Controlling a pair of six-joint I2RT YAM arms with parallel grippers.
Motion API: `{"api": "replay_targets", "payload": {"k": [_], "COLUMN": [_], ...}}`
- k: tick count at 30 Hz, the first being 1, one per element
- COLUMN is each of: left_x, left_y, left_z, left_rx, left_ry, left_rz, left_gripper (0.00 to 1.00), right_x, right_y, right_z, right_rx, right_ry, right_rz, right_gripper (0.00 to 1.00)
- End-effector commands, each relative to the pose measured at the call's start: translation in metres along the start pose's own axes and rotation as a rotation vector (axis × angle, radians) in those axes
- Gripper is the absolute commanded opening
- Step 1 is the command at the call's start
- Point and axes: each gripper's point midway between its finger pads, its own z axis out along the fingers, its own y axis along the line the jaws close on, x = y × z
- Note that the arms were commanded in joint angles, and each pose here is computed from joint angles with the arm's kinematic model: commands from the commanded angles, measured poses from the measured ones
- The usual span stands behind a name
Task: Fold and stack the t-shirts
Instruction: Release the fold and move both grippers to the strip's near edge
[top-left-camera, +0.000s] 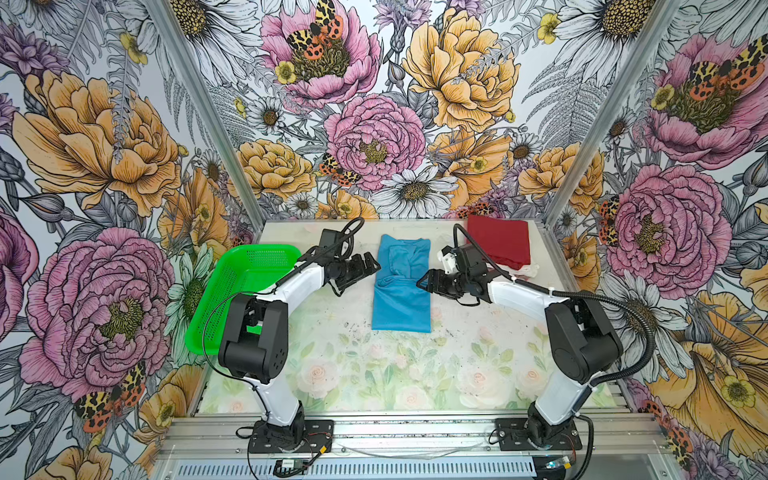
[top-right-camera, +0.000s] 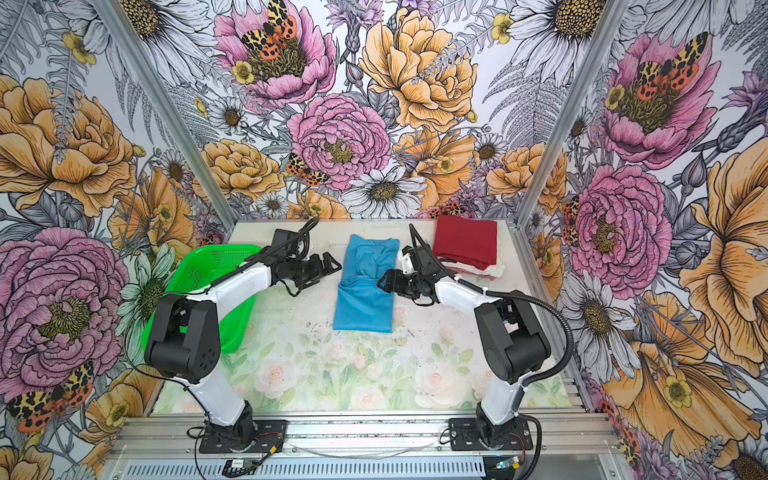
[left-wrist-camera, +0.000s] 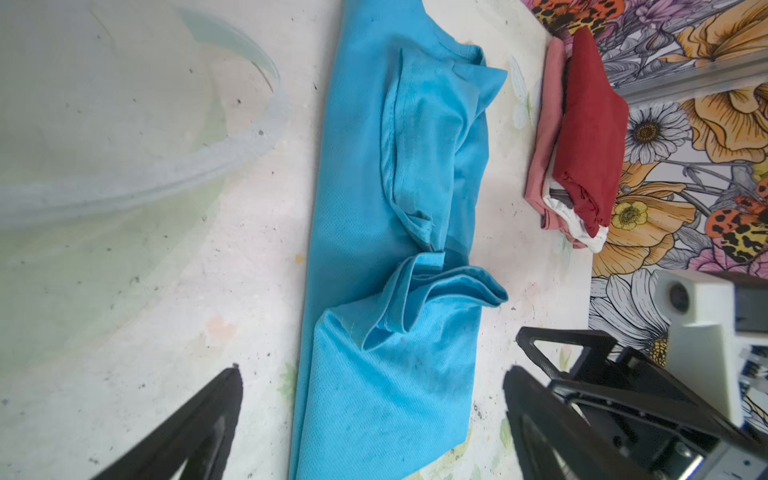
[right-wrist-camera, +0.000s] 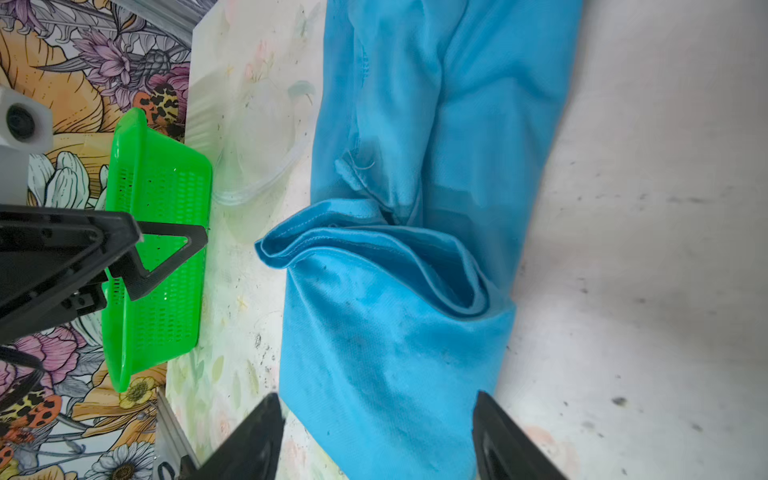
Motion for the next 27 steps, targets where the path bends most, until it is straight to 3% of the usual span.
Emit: {"api": "replay_targets", "payload": {"k": [1,10,16,22,27], "left_x": [0.015,0.041,0.054,0.064,0.075], "left_y": [0.004,0.051,0.059,0.052,0.046], "left_z": [-0.009,-0.057,-0.069,-0.060,-0.043], "left_rx": [0.009,-0.030,-0.026,-0.028,-0.042], "left_ry": [-0.001,-0.069,-0.079,-0.043,-0.002], "left_rz": [-0.019,-0.118,-0.131,-0.099,-0.067], "left_gripper": [0.99,0.99,0.99,0.99,0.99], "right_x": [-0.008,-0.014,-0.049,-0.095,-0.103], "right_y": [0.027,0.073,0.064,0.050,0.034], "right_z": [0.019,0.100,0.134,0.121,0.087], "right_rx": [-0.086,-0.192,-0.158,-0.100,-0.042], "right_ry": [0.035,0.133,0.067,-0.050,-0.094], "right_rz": [-0.081,-0.117,-0.105,-0.105,-0.112], "right_gripper": [0.74,0.75,0.75,0.75,0.75]}}
